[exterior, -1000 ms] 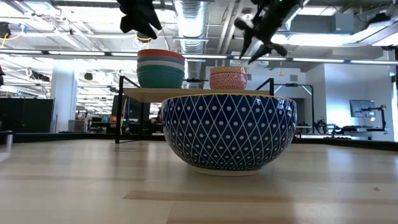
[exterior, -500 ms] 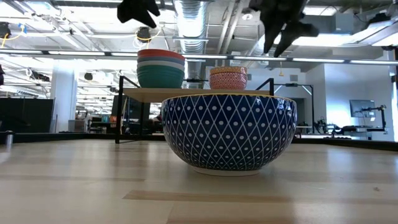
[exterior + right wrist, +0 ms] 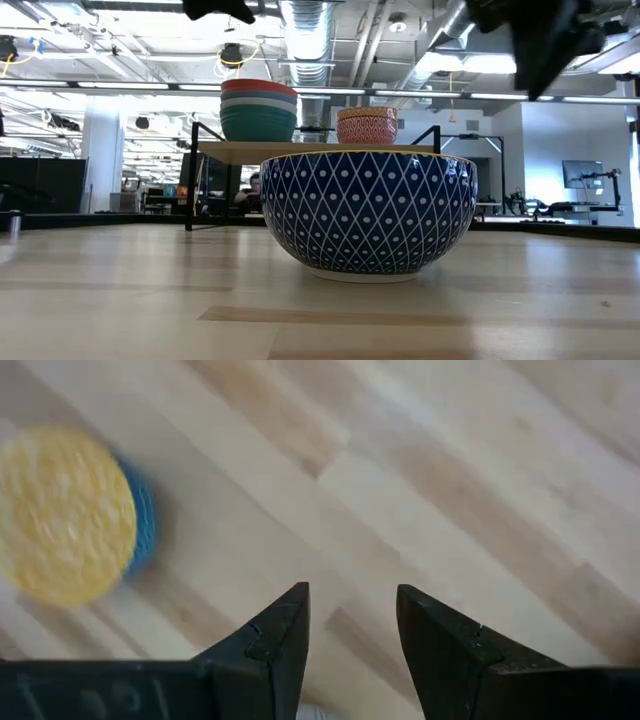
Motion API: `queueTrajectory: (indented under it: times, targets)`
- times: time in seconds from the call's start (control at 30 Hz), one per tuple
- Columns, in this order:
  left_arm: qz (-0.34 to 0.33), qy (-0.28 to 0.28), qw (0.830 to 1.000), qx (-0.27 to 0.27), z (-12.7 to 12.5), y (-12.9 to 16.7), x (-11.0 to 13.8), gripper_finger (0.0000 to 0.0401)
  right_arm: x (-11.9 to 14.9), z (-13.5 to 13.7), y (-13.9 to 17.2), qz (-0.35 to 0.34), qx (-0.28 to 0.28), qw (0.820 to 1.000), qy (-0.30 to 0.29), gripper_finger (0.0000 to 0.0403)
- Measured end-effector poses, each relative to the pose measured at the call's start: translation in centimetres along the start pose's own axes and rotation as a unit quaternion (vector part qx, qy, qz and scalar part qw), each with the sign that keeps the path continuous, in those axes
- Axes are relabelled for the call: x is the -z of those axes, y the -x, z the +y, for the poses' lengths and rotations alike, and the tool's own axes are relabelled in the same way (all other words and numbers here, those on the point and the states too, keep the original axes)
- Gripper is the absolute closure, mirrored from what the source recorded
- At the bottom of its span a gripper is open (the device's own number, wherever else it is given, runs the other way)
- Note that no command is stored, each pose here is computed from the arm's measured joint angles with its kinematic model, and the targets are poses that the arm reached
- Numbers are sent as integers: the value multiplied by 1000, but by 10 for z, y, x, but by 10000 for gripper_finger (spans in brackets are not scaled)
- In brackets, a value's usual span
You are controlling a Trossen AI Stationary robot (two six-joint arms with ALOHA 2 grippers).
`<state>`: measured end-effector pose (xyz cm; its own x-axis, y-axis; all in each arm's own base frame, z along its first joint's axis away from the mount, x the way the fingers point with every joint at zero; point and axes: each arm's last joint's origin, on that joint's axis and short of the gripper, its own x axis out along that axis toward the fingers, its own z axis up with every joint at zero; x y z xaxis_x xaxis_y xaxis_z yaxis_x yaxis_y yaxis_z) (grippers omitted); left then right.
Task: Place and stack bowls onto a shelf
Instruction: Stack the red printed bowl into the light blue printed bowl
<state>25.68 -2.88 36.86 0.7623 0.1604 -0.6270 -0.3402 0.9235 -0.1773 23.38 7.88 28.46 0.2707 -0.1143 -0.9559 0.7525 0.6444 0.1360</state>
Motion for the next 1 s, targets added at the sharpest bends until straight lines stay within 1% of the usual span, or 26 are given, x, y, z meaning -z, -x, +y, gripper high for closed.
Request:
queueTrajectory:
  times: [0.07,0.23,0.33,0.43,0.63,0.83,1.0]
  targets:
    - [18,-6,1000,6,-9,-6,6,207,14,4,1,10,-6,1000,16,226]
    - [32,-8,999,24,-29,-19,14,207,44,14,3,38,-16,997,60,226]
    - [44,-11,999,28,-37,-24,20,207,60,18,5,53,-20,995,87,226]
    - [53,-14,998,30,-43,-28,24,207,75,18,0,81,-14,992,98,226]
    - [49,-17,998,36,-48,-25,26,207,105,7,-17,144,12,984,101,226]
    - [41,-14,998,42,-49,-25,24,207,122,4,-37,151,-14,984,89,226]
    - [32,-19,998,49,-51,-25,23,207,126,-9,-52,152,28,986,57,226]
